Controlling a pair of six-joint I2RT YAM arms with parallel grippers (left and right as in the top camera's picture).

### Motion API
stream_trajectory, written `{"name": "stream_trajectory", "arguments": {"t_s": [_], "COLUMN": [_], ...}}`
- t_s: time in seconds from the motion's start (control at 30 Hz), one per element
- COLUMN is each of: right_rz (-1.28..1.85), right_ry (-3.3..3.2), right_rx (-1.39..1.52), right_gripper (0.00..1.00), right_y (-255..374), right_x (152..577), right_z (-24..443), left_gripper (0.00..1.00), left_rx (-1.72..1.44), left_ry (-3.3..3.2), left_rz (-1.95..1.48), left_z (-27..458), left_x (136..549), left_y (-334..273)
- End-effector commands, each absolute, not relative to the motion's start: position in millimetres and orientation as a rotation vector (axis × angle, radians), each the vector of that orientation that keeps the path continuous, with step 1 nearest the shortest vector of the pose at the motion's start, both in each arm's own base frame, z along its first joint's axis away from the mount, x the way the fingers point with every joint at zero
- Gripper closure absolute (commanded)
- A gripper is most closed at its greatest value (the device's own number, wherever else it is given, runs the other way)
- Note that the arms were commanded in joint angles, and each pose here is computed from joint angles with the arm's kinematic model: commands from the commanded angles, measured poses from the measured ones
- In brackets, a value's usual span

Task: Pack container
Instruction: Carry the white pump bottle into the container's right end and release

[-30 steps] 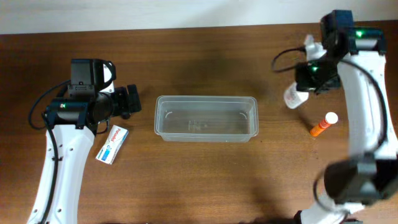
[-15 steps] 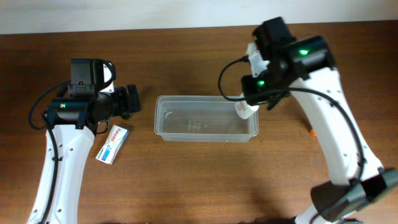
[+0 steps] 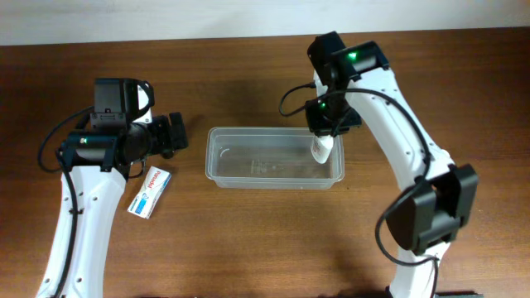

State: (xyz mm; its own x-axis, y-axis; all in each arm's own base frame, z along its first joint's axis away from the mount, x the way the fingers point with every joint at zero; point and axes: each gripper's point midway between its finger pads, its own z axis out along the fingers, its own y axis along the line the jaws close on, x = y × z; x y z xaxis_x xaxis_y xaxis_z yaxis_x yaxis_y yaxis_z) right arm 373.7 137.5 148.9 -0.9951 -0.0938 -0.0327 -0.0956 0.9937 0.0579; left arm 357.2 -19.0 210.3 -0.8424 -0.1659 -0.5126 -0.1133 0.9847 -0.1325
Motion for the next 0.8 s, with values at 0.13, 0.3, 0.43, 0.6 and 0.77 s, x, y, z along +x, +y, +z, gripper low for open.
{"name": "stream_trajectory", "arguments": {"t_s": [0.13, 0.3, 0.43, 0.6, 0.77], "right_rz": [-0.034, -0.037, -0.046, -0.045, -0.039], "right_ry": [3.108, 3.109, 3.13, 3.125, 3.111], "right_rx": [-0.037, -0.021, -0.021, -0.034, -0.033], "right_gripper": [0.83, 0.83, 0.82, 0.82, 0.62], "right_y": [111, 107, 105, 106, 107], "right_x": [386, 389, 384, 386, 389], "right_z": [137, 129, 119, 112, 112], "left_gripper": [0.01, 0.01, 0.01, 0.01, 0.01], "left_rx": [-0.187, -0.187, -0.187, -0.187, -0.187], "left_ry": [2.557, 2.557, 2.557, 2.557, 2.557], "left_rz": [-0.12, -0.12, -0.12, -0.12, -0.12], "left_z": [220, 220, 220, 220, 220], "left_x": [361, 361, 361, 361, 361], "left_y": [-16, -16, -16, -16, -16]}}
